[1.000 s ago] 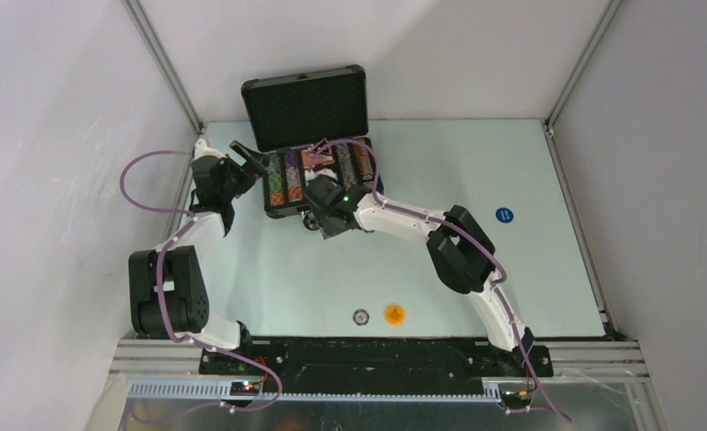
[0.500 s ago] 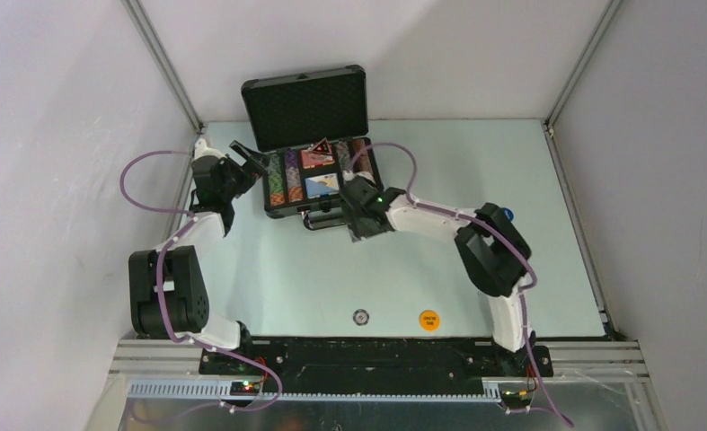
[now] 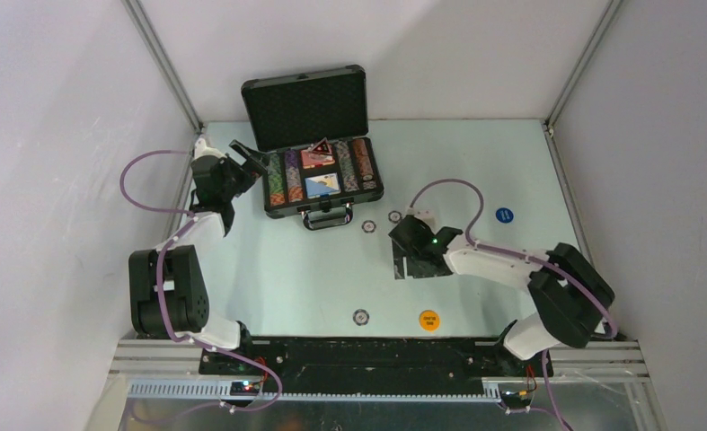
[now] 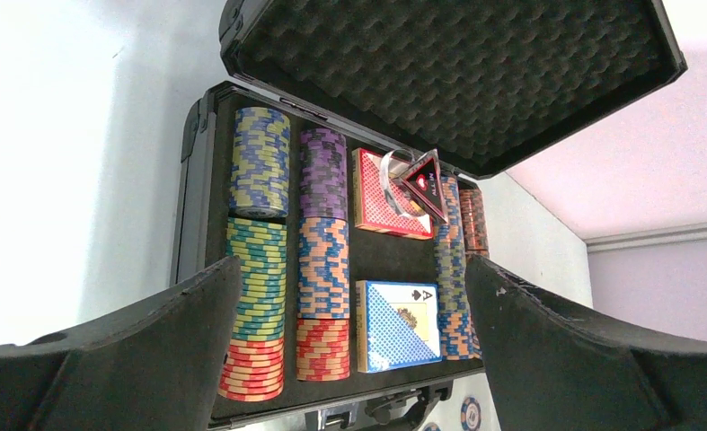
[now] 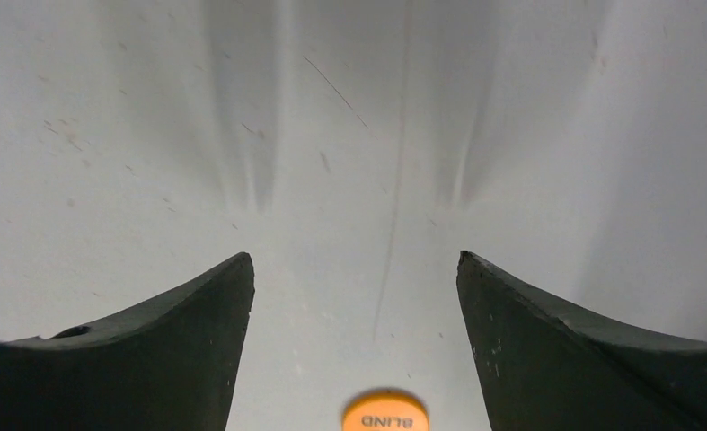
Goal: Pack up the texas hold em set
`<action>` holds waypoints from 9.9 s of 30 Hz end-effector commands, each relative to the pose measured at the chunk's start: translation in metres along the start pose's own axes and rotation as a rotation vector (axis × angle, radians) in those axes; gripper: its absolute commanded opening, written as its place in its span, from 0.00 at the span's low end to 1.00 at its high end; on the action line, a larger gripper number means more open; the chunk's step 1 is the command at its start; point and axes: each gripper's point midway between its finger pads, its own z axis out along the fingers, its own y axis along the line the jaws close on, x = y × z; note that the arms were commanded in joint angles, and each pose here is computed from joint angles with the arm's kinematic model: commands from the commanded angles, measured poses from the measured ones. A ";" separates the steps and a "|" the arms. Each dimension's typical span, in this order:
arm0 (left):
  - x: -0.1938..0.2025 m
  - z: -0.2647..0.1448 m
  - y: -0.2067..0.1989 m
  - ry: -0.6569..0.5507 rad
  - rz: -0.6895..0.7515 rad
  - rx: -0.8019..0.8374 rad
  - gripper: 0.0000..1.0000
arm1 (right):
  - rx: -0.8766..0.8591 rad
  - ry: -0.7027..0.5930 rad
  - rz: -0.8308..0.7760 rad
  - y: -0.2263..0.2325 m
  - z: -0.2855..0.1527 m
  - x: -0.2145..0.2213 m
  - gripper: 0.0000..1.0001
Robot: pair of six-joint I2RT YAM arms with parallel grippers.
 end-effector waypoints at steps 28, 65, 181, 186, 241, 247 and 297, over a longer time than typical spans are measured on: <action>-0.003 0.002 -0.009 -0.001 -0.007 0.050 0.98 | 0.007 0.122 0.169 -0.017 -0.038 0.116 0.68; -0.001 0.002 -0.012 0.002 -0.003 0.054 0.98 | 0.048 0.141 0.133 -0.020 -0.025 0.133 0.61; 0.000 0.003 -0.012 0.007 -0.006 0.057 0.98 | 0.094 0.043 0.144 -0.055 -0.018 0.051 0.79; 0.001 0.004 -0.013 0.009 -0.007 0.057 0.98 | 0.099 0.079 0.182 -0.072 -0.022 0.071 0.81; 0.001 0.004 -0.013 0.008 -0.011 0.057 0.98 | 0.085 0.136 0.191 -0.072 -0.016 0.091 0.54; 0.001 0.004 -0.012 0.009 -0.011 0.057 0.98 | 0.058 0.119 0.192 -0.067 -0.016 0.085 0.50; 0.001 0.004 -0.013 0.009 -0.009 0.059 0.98 | 0.001 0.141 0.169 -0.044 -0.008 0.073 0.66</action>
